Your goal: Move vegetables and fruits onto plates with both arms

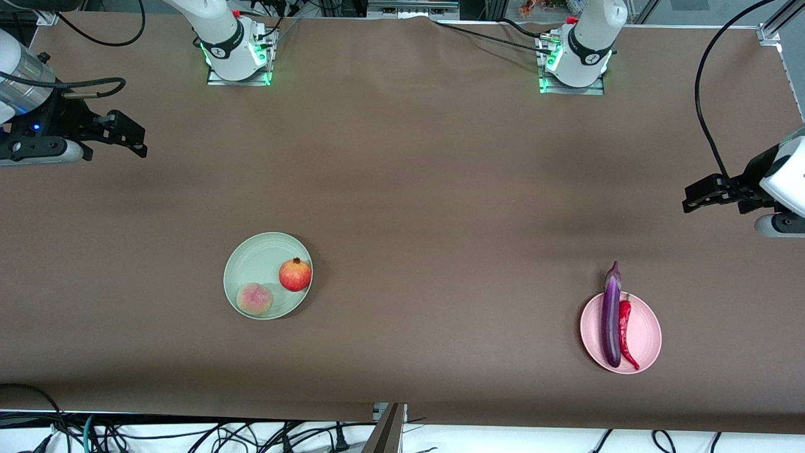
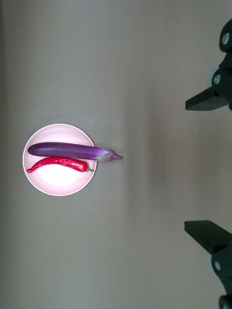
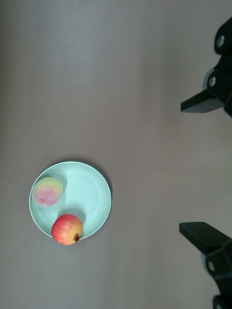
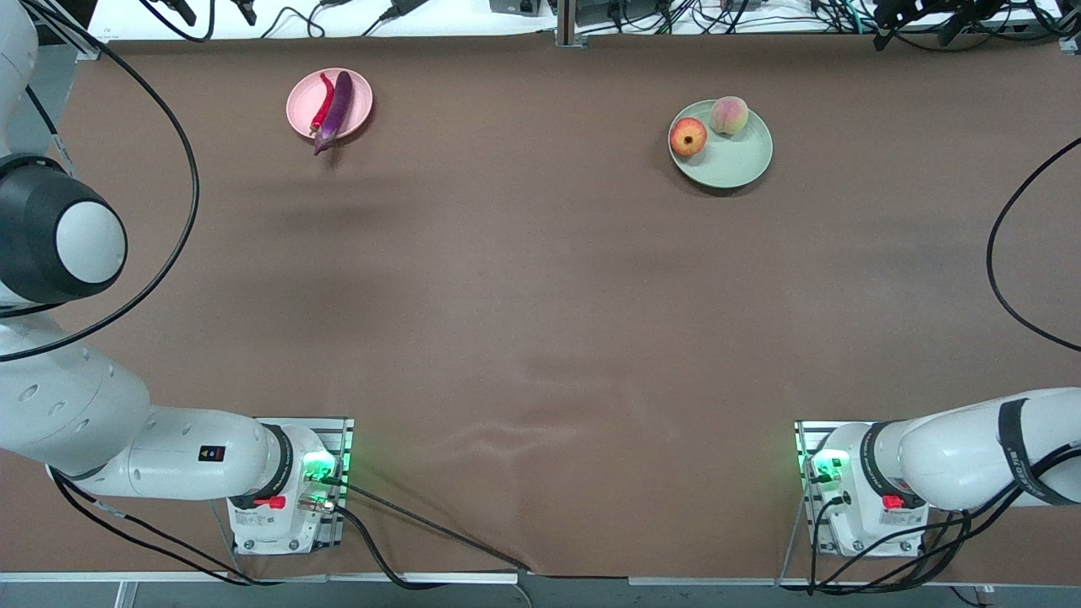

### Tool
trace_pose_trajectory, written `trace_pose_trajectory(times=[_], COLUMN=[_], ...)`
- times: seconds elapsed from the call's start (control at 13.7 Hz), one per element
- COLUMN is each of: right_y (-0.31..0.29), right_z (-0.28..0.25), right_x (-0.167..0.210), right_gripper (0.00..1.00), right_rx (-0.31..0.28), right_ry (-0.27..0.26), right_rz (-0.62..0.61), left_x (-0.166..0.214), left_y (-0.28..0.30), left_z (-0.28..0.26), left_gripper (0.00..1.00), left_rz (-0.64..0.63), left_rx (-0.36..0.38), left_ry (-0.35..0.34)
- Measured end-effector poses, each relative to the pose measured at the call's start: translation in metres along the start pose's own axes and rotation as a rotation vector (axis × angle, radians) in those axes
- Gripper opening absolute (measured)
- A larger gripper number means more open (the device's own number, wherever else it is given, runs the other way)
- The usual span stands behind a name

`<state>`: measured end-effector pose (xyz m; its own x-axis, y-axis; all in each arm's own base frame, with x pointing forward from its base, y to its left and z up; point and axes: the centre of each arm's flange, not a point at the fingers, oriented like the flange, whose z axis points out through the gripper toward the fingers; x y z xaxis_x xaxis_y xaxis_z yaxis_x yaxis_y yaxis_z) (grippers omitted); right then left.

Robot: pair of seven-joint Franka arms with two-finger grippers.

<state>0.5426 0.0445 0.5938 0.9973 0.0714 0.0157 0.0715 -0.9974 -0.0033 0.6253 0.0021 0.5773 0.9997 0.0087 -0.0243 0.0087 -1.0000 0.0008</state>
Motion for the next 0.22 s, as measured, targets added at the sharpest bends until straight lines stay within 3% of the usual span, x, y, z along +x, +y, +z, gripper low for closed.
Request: trace_pose_trajectory(times=[0.22], right_y=[-0.0009], right_z=[-0.0035], right_x=[0.0042], right_gripper=[1.00], right_rx=[-0.001], right_ry=[0.023], right_rz=[0.000], left_x=[0.0001], left_y=[-0.0028], left_z=[0.0002], left_gripper=[1.00], left_rz=[-0.005], left_rx=[0.001], left_ry=[0.000])
